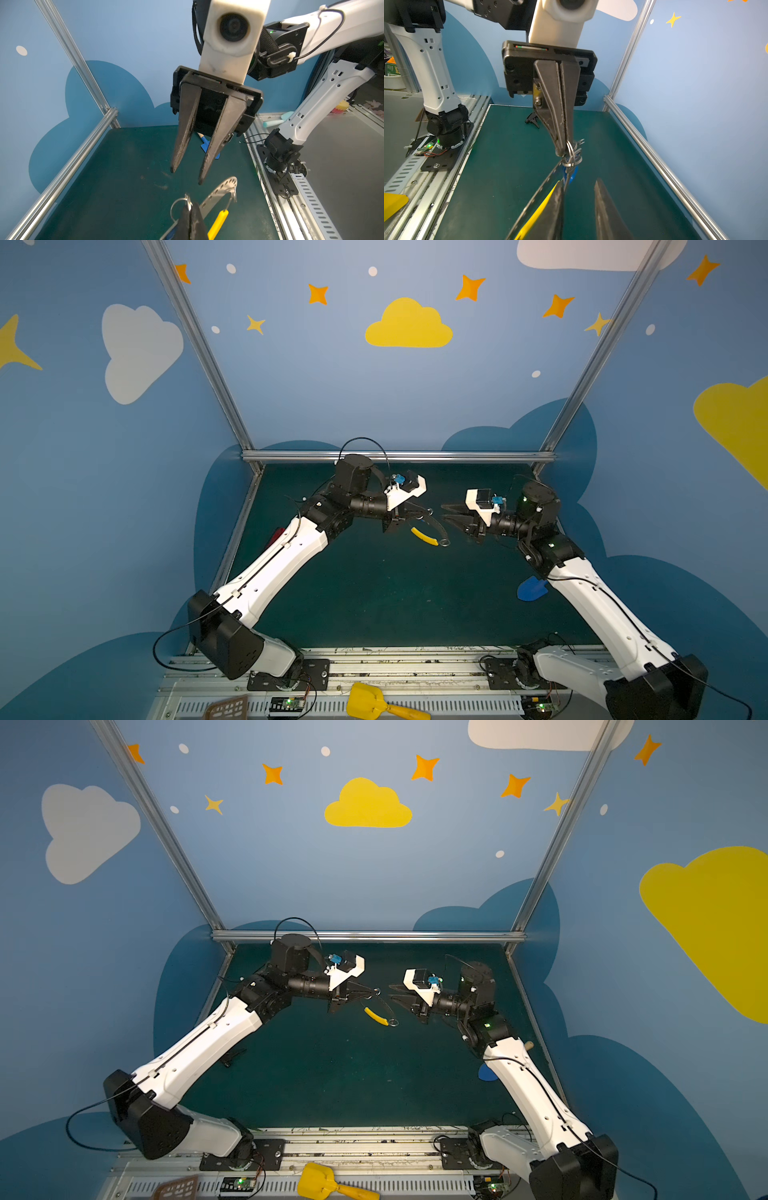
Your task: Put the keys on the keyring
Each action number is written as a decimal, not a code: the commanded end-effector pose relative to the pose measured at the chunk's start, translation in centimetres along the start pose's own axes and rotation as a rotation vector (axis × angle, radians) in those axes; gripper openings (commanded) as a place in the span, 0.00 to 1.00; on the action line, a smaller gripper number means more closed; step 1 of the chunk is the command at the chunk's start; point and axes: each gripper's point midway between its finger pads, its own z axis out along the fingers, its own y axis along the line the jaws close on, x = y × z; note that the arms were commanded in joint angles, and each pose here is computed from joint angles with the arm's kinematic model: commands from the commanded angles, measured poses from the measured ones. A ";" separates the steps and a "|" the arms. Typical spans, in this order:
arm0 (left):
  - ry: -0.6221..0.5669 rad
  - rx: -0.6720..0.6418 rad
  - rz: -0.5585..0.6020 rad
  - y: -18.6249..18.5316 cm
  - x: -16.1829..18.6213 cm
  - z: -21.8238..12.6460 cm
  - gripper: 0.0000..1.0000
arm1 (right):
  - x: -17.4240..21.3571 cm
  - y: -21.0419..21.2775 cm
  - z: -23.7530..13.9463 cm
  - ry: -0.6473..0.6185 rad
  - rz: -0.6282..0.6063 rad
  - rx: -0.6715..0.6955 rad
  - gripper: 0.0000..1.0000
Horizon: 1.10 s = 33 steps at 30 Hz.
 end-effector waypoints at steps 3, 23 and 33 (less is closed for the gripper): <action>0.058 0.027 0.005 -0.3 0.5 0.1 0.03 | -0.3 1.1 0.4 -0.032 0.005 -0.064 0.27; 0.167 0.055 0.058 -1.2 1.3 1.3 0.03 | 0.3 2.1 1.7 0.016 0.011 -0.129 0.14; 0.212 0.057 0.080 -1.1 1.7 1.8 0.04 | 0.4 2.2 1.2 0.016 0.010 -0.129 0.16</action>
